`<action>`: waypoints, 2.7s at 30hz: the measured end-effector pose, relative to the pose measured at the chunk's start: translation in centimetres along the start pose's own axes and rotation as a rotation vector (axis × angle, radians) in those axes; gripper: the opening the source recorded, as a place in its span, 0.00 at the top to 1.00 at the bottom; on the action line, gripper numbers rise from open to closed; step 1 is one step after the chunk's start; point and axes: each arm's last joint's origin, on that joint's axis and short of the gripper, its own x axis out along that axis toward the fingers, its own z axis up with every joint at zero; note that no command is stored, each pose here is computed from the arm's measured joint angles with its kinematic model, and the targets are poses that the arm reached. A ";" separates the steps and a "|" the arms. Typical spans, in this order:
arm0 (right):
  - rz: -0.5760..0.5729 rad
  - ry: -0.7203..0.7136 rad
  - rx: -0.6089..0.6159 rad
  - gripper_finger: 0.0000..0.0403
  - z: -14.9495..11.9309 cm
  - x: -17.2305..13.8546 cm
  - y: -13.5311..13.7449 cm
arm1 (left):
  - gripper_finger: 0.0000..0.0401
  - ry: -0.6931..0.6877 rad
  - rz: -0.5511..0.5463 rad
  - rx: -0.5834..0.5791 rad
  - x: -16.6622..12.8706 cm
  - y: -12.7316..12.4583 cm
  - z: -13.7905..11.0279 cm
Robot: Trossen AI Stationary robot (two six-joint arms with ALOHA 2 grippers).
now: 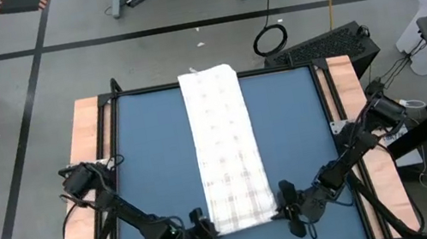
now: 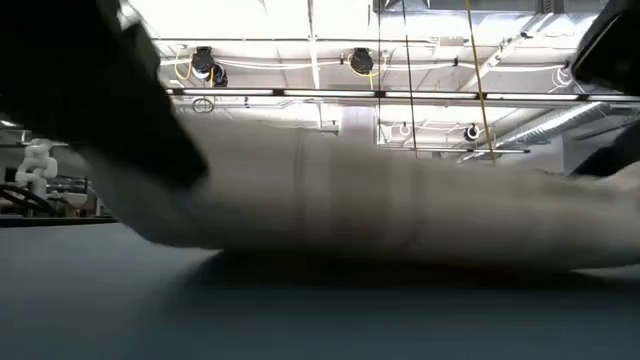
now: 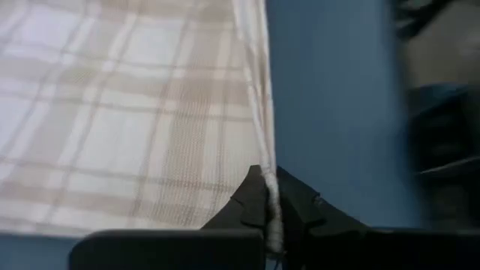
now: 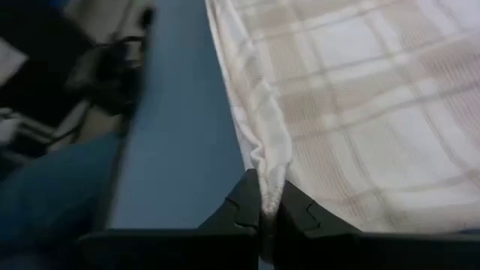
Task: Roll towel into tight, uniform cylinder
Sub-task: Roll the white towel
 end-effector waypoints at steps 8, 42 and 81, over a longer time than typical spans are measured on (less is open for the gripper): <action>0.077 0.029 -0.153 0.99 -0.7 -0.4 1.0 | 0.97 0.053 -0.088 -0.065 0.7 1.0 1.5; -0.084 -0.204 -0.664 0.59 -3.5 -3.1 3.5 | 0.96 0.191 -0.128 -0.287 3.3 6.3 2.4; -0.200 -0.141 -0.249 0.70 -4.6 1.4 -0.5 | 0.35 0.010 -0.027 -0.119 2.2 4.8 2.2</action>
